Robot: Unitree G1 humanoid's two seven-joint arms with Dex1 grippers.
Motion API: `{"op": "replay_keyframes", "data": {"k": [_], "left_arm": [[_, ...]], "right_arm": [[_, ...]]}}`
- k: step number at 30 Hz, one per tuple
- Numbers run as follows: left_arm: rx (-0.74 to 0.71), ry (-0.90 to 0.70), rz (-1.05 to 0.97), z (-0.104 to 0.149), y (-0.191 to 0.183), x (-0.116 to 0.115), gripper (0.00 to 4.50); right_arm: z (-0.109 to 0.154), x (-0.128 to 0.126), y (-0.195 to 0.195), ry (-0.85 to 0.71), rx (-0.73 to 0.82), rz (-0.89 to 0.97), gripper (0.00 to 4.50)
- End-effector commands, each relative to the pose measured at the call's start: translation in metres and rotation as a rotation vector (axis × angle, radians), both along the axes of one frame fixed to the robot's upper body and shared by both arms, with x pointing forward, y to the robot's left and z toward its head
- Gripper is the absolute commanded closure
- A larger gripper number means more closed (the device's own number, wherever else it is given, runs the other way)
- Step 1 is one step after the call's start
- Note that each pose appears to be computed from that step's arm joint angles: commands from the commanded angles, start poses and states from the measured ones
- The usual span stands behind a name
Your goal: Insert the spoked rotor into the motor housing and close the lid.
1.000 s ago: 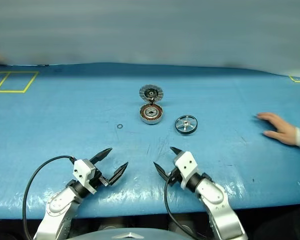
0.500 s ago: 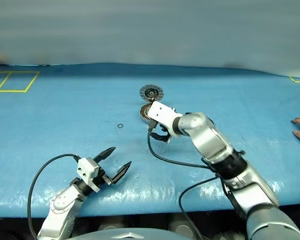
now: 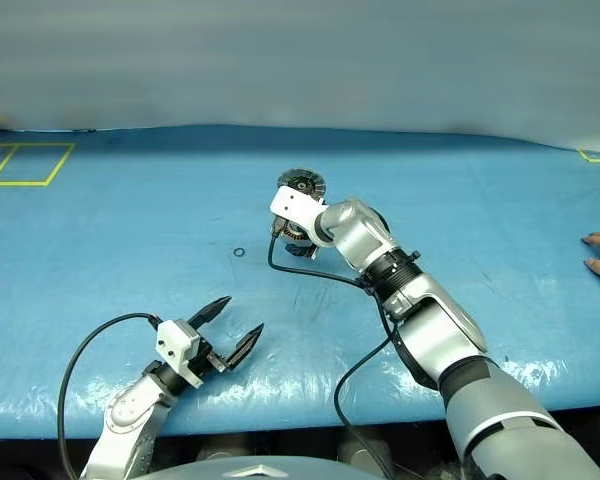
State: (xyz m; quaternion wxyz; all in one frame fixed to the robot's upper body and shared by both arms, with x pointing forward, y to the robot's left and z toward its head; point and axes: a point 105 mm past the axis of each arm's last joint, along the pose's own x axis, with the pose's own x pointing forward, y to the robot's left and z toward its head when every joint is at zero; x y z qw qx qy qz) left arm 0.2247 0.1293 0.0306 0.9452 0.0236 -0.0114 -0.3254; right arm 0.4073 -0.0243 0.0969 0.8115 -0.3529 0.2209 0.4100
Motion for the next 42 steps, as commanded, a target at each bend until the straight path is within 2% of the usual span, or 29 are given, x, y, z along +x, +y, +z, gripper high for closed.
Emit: {"op": "replay_keyframes", "data": {"k": [1,8,11,17,22,31,37,42], "left_arm": [[-0.011,-0.055,-0.012,0.012,-0.006,0.0,0.0],[-0.015,-0.058,-0.008,0.012,-0.006,0.0,0.0],[-0.016,-0.057,-0.007,0.012,-0.006,0.0,0.0],[-0.014,-0.051,-0.004,0.012,-0.005,-0.001,0.0],[-0.01,-0.048,-0.002,0.013,-0.004,-0.002,0.0],[-0.006,-0.033,0.009,0.011,0.003,-0.004,0.0],[-0.008,-0.027,0.004,0.011,0.003,-0.006,0.0],[-0.007,-0.016,-0.009,0.009,0.004,-0.009,0.0]], "right_arm": [[0.005,0.006,0.003,-0.019,-0.001,0.008,0.09],[-0.03,-0.011,-0.003,0.138,-0.059,0.037,0.09],[-0.046,-0.022,-0.006,0.208,-0.091,0.035,0.71],[-0.068,-0.052,-0.003,0.322,-0.087,0.031,2.62],[-0.073,-0.081,0.005,0.371,-0.042,0.015,2.68],[-0.075,-0.161,0.02,0.524,0.089,-0.056,2.68],[-0.063,-0.172,0.027,0.551,0.189,-0.149,2.68],[-0.049,-0.171,0.038,0.499,0.273,-0.19,2.68]]}}
